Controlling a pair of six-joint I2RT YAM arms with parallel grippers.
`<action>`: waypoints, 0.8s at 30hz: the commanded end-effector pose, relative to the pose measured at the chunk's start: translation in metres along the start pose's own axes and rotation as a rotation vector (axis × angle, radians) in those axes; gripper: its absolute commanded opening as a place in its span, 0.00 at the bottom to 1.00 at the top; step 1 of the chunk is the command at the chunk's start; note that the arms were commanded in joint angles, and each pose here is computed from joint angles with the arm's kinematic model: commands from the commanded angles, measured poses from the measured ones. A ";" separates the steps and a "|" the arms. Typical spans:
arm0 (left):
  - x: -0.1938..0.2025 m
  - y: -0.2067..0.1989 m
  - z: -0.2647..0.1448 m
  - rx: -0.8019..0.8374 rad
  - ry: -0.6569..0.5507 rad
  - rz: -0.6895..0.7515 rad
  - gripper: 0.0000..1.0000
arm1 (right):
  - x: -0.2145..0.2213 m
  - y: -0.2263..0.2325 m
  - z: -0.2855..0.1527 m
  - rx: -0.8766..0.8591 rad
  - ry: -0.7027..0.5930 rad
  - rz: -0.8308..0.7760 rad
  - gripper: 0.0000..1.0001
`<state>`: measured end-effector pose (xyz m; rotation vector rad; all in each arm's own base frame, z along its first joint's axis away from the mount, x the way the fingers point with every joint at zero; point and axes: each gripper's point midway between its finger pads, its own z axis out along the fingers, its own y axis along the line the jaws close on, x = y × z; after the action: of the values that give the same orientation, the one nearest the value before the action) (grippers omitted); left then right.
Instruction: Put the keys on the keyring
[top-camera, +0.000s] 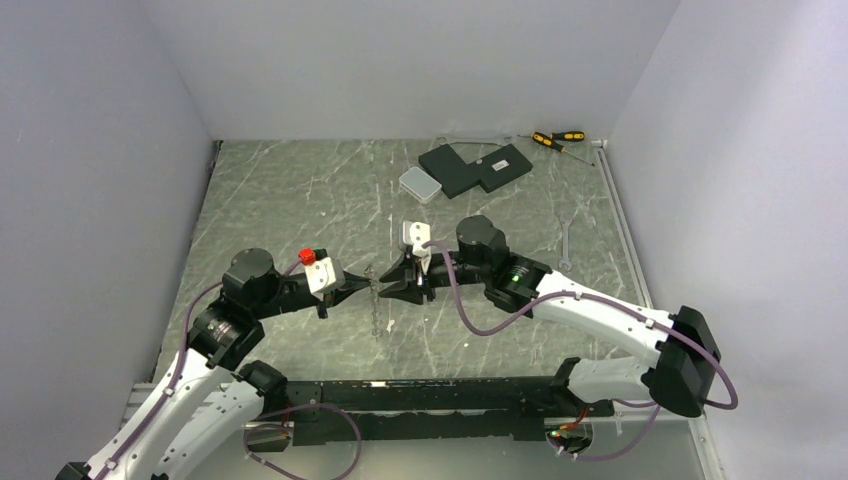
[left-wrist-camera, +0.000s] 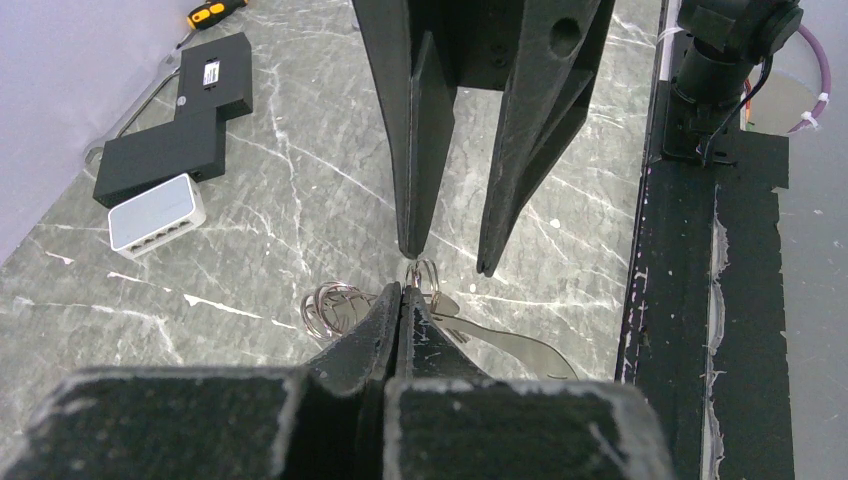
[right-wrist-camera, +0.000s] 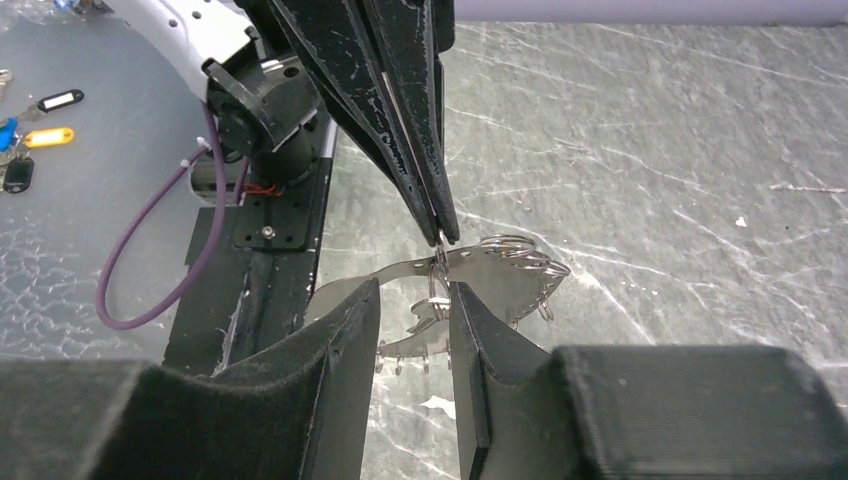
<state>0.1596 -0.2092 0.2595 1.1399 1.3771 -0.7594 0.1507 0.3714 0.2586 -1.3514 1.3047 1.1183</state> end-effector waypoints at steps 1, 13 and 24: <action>-0.021 0.000 -0.001 0.012 -0.060 0.069 0.00 | -0.023 -0.006 0.005 -0.008 -0.065 -0.075 0.35; -0.021 0.000 -0.001 0.014 -0.060 0.068 0.00 | -0.022 -0.012 0.011 0.003 -0.060 -0.060 0.34; -0.020 0.000 -0.001 0.013 -0.058 0.067 0.00 | -0.025 -0.011 0.013 -0.012 -0.063 -0.050 0.17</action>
<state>0.1596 -0.2092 0.2594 1.1400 1.3775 -0.7595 0.1589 0.3824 0.2492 -1.3604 1.3209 1.1167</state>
